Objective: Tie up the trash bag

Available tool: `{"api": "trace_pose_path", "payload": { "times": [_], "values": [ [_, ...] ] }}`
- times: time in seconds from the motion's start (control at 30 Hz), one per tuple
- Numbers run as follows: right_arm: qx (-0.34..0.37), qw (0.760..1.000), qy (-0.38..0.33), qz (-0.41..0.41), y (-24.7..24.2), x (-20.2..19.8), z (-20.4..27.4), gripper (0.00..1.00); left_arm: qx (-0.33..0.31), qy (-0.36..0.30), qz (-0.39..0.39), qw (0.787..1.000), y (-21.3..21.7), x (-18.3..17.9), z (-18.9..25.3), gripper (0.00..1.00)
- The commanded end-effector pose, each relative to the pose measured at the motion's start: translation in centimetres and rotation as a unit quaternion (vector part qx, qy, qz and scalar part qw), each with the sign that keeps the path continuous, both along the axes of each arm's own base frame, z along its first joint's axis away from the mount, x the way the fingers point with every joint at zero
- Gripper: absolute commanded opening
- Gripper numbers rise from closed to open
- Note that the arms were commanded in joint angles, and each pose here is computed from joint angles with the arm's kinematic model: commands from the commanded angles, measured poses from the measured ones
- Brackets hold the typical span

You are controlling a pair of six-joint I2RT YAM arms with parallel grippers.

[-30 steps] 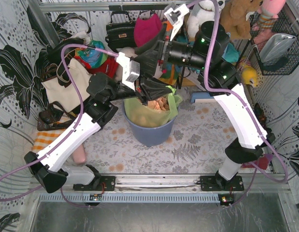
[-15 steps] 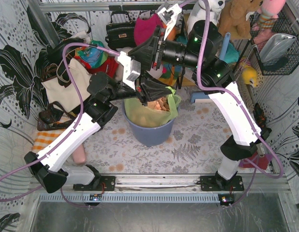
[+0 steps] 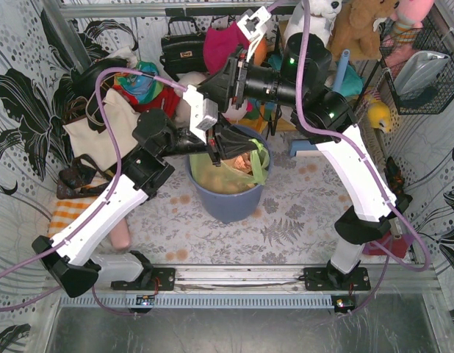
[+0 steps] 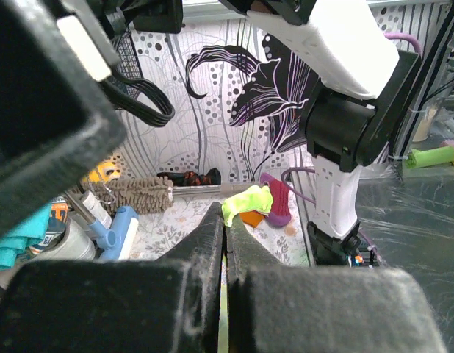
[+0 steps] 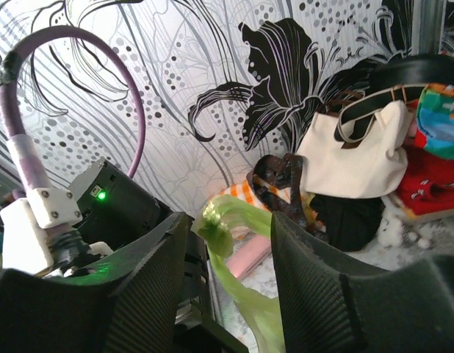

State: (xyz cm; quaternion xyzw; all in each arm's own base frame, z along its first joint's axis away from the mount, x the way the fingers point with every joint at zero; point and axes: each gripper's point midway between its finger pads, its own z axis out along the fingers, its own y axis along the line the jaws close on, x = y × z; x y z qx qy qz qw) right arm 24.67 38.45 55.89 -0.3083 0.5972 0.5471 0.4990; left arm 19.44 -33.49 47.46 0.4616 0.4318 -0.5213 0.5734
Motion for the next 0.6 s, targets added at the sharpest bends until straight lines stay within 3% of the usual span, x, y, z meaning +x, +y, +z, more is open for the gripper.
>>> {"api": "trace_pose_path", "payload": {
  "times": [0.0, 0.13, 0.4, 0.57],
  "values": [
    [0.021, 0.998, 0.061, -0.005, -0.4, -0.7, 0.9, 0.52, 0.007, -0.015, 0.011, 1.0, 0.5, -0.2, -0.1, 0.07],
    [0.017, 0.995, 0.098, 0.006, -0.3, -1.2, 0.6, 0.53, 0.01, -0.011, 0.004, 1.0, 0.3, -0.4, -0.5, 0.07],
    [0.016, 0.994, 0.102, -0.018, -0.6, -0.5, 0.4, 0.39, 0.009, -0.01, -0.003, 1.0, 0.1, -0.5, -0.5, 0.07],
    [0.014, 0.994, 0.102, -0.024, -0.1, 0.3, 0.0, 0.36, 0.009, -0.01, -0.004, 1.0, 0.2, -0.7, -0.5, 0.07]
  ]
}}
